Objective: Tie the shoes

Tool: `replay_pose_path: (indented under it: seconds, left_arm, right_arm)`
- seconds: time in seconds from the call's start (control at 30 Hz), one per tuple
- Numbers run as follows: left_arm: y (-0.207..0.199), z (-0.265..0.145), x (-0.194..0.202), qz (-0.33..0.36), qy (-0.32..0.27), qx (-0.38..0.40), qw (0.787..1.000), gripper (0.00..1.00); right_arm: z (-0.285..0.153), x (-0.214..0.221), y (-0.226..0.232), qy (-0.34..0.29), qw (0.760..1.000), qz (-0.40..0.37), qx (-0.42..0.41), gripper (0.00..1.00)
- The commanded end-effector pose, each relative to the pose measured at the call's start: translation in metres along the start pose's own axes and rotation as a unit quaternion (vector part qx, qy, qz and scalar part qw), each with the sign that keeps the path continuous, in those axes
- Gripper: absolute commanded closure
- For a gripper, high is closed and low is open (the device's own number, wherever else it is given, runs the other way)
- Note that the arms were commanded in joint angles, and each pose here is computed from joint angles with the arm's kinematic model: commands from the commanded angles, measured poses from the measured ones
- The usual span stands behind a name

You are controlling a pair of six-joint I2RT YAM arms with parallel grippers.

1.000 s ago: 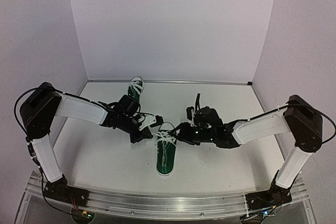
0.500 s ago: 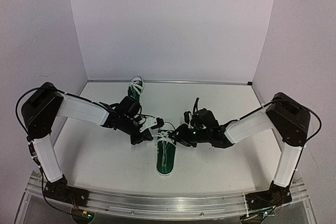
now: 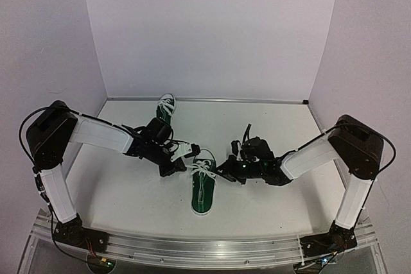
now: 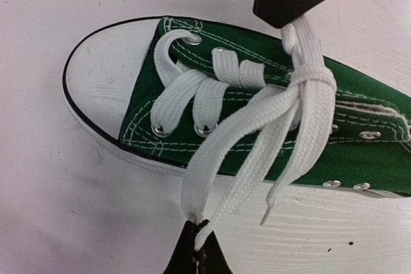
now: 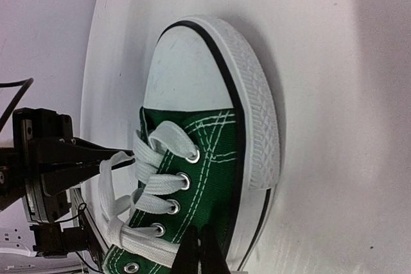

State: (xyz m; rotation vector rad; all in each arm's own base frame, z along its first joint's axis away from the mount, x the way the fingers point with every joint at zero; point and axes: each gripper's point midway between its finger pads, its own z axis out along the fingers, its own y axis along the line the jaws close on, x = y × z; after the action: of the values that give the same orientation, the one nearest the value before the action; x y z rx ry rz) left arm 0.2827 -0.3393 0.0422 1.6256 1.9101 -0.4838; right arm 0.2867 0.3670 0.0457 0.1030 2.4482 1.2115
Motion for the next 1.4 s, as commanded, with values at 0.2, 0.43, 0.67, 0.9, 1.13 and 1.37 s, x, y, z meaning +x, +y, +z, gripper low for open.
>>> replay_pose_path:
  seconds: [0.2, 0.43, 0.67, 0.9, 1.13, 1.37]
  left_arm:
    - [0.005, -0.008, -0.021, 0.005, -0.021, -0.005, 1.000, 0.98]
    - [0.013, -0.027, -0.035, -0.014, -0.058, -0.024, 0.998, 0.64]
    - [0.039, -0.073, -0.038, -0.064, -0.109, -0.091, 0.988, 0.37]
    - [0.090, -0.141, -0.041, -0.224, -0.168, -0.180, 0.943, 0.01]
    - [0.111, -0.183, -0.019, -0.405, -0.164, -0.208, 0.875, 0.00]
    - [0.071, -0.176, 0.024, -0.492, -0.146, -0.183, 0.838, 0.00]
  right_arm:
    - [-0.004, -0.016, 0.027, -0.014, 0.999, -0.014, -0.037, 0.92]
    - [-0.012, -0.021, 0.040, -0.017, 0.998, -0.027, -0.054, 0.65]
    - [-0.052, -0.040, 0.025, -0.048, 0.998, -0.025, -0.037, 0.46]
    - [-0.115, -0.070, 0.016, -0.103, 0.990, -0.089, 0.039, 0.19]
    - [-0.156, -0.072, 0.012, -0.114, 0.980, -0.143, 0.080, 0.02]
    - [-0.144, -0.026, -0.038, -0.049, 0.988, -0.102, 0.101, 0.02]
